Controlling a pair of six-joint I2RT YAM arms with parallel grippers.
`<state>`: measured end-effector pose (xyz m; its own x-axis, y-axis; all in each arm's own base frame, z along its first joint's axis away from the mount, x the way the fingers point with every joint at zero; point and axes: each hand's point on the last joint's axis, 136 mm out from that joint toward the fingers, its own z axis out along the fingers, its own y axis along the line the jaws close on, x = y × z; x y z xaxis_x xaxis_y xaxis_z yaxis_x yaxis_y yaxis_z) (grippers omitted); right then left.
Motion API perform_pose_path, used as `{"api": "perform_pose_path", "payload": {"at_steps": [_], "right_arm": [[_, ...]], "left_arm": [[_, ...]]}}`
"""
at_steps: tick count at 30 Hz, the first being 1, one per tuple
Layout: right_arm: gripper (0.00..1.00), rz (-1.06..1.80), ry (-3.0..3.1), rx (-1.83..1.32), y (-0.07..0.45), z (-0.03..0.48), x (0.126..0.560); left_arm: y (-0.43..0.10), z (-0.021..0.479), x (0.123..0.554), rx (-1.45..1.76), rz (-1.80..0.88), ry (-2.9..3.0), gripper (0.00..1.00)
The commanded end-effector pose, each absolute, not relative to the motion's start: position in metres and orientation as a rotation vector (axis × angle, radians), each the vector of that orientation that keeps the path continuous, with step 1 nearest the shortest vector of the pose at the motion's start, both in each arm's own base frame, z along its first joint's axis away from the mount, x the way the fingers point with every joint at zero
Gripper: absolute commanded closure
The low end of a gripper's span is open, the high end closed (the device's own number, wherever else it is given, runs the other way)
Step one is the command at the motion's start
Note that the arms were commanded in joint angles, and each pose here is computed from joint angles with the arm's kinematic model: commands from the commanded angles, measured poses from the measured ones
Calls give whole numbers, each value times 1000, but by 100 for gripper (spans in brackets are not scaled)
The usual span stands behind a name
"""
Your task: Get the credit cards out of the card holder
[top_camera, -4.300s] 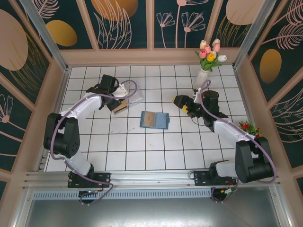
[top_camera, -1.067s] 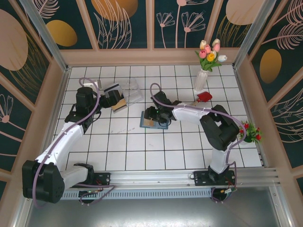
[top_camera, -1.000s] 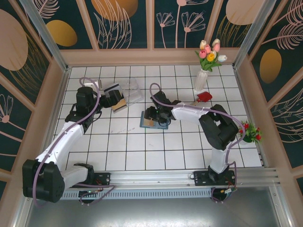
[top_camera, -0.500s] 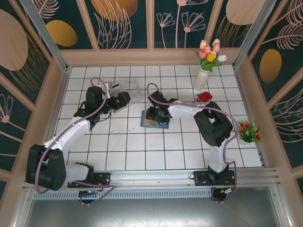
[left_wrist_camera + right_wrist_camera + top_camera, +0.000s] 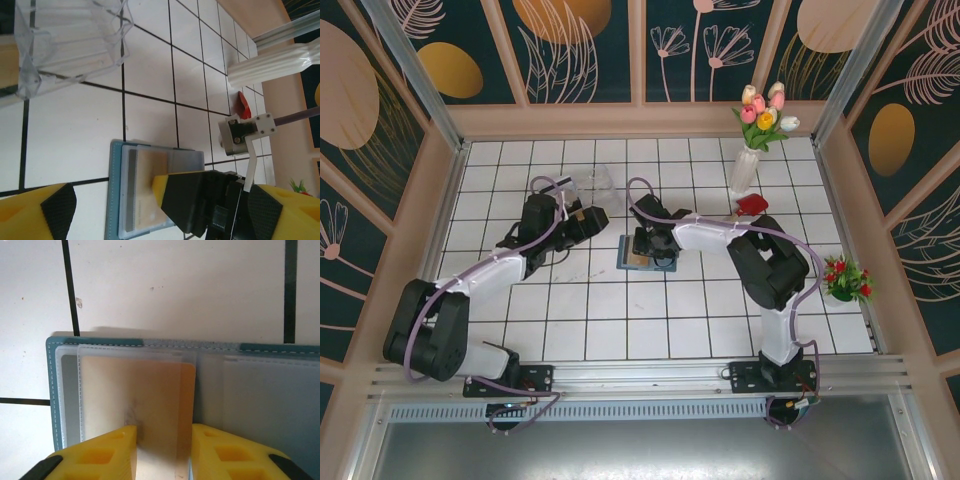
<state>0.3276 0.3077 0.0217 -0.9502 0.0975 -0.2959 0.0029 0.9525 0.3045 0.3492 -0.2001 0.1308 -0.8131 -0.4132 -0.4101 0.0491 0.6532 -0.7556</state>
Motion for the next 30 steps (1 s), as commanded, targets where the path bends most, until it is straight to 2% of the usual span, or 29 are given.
{"api": "perform_pose_path", "payload": {"at_steps": [1, 7, 13, 17, 30], "right_arm": [[70, 278, 2905, 76, 281, -18, 304], [73, 307, 2880, 89, 277, -14, 308], [74, 428, 2881, 89, 286, -9, 306], [74, 448, 2876, 90, 287, -8, 307], [75, 472, 2878, 90, 288, -8, 305]], "left_arm": [[-209, 122, 345, -282, -1149, 2327, 13], [-230, 110, 336, -198, -1229, 2404, 22], [-248, 95, 333, -144, -1225, 2497, 44], [-262, 82, 328, -109, -1243, 2559, 53], [-274, 46, 324, -107, -1185, 2685, 56]]}}
